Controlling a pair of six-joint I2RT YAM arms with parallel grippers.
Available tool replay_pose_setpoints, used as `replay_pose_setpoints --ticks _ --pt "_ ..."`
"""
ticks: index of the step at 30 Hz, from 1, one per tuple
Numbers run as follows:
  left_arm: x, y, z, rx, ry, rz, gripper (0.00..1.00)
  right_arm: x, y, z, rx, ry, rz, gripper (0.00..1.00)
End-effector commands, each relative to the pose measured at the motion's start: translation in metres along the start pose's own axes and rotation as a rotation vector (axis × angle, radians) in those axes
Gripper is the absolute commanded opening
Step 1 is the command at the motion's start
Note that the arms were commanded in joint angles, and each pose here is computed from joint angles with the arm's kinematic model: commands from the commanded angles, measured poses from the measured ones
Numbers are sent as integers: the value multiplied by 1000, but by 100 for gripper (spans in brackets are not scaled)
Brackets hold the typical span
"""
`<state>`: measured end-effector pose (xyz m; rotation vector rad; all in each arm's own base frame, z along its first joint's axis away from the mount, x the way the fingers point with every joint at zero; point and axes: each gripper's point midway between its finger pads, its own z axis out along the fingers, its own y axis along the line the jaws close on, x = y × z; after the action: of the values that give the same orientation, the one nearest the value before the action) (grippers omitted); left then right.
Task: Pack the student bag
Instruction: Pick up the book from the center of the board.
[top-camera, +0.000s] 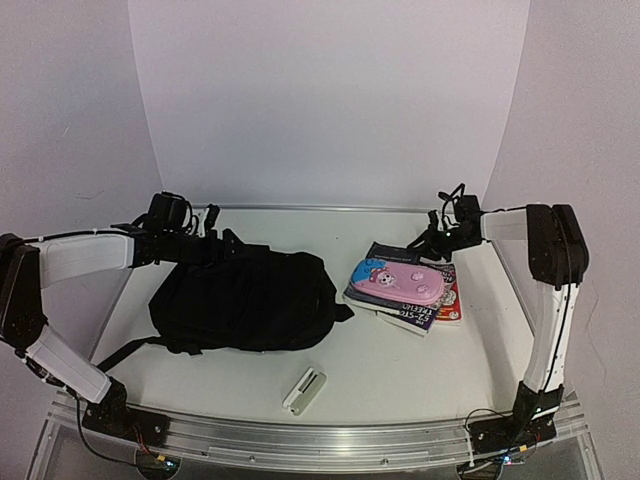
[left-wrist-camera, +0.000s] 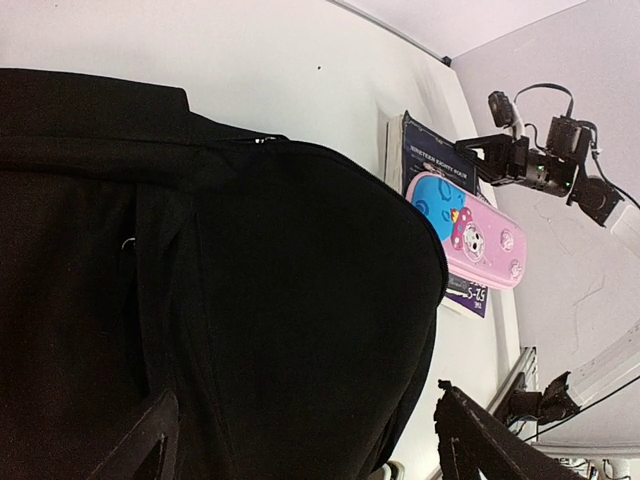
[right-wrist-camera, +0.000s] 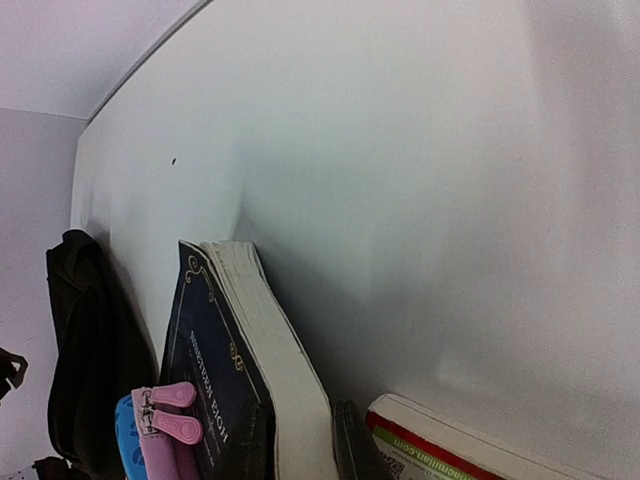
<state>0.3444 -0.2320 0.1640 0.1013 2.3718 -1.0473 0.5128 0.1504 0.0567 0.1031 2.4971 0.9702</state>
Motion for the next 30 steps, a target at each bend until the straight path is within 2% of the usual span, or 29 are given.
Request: replay_pose_setpoints --ticks 1,7,15,22,30 --pt "-4 -8 -10 13 -33 17 88 -51 34 -65 92 -223 -136 3" --pt "-7 -15 -14 35 -42 33 88 -69 47 -126 234 -391 -190 0" --pt "-18 -28 -17 70 -57 57 88 -78 89 -199 256 -549 -246 0" --pt "-35 -67 -20 195 -77 145 88 -63 184 -252 40 -599 -355 0" --pt "-43 -158 -25 405 -68 342 87 -8 294 -260 -264 -503 -456 0"
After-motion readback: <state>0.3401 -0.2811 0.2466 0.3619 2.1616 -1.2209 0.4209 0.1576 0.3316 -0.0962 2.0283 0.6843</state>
